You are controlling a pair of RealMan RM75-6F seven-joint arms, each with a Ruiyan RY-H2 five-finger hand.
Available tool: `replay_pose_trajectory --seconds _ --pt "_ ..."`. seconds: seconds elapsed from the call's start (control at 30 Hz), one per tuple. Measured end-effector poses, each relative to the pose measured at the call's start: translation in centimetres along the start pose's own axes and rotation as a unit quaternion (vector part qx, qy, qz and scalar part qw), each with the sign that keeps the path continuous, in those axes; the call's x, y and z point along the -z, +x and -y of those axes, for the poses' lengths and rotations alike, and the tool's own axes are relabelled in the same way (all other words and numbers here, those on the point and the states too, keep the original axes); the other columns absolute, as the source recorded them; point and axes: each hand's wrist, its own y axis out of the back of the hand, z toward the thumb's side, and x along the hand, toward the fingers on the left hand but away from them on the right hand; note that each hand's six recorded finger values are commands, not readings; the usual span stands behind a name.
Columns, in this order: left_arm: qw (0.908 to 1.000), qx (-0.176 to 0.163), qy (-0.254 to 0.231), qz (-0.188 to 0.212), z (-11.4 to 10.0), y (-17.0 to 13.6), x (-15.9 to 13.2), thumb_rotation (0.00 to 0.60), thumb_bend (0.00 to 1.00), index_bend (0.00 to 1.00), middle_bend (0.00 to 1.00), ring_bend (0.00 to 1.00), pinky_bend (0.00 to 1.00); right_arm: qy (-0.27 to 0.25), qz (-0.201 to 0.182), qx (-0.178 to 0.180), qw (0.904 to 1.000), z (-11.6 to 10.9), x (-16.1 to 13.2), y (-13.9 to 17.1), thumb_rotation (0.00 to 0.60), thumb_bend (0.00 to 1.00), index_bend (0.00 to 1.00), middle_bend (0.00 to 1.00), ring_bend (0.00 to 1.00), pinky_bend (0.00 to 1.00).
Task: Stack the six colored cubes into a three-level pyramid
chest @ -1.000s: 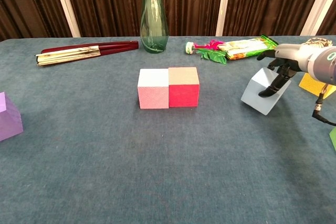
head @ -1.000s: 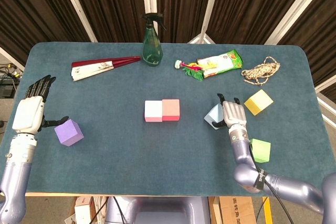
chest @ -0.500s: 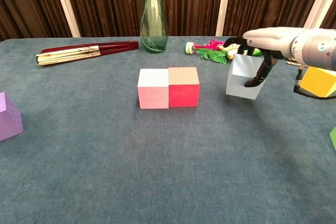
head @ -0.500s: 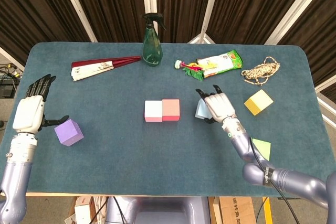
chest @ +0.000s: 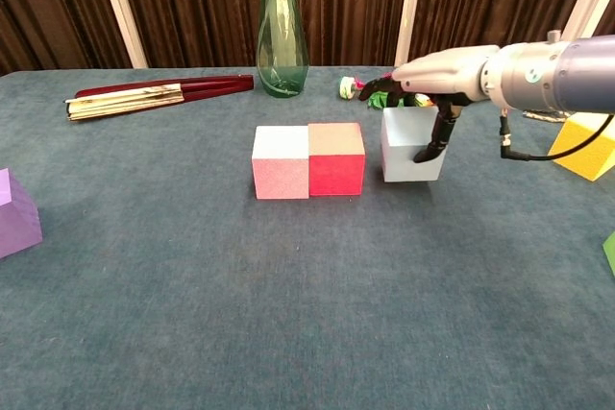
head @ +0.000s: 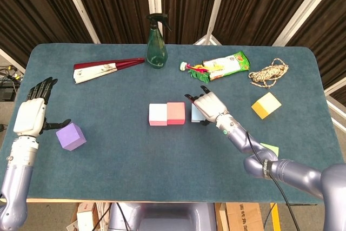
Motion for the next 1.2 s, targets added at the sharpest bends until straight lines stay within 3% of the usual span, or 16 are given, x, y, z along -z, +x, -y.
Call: replay_pose_trajectory --seconds 0.53,1.2 --pt "1.0 0.0 0.0 -0.008 -0.1 0.2 0.5 0.6 0.11 0.0 0.01 0.0 0.0 0.022 -0.018 -0.012 0.9995 -0.9 -1.6 -1.9 0.6 0.26 0.1 0.48 0.33 0.0" --pt "0.9999 0.002 0.001 -0.014 0.0 0.3 0.9 0.6 0.11 0.0 0.01 0.0 0.0 0.033 -0.017 -0.038 0.9986 -0.4 -2.0 -2.7 0.6 0.26 0.1 0.46 0.27 0.0"
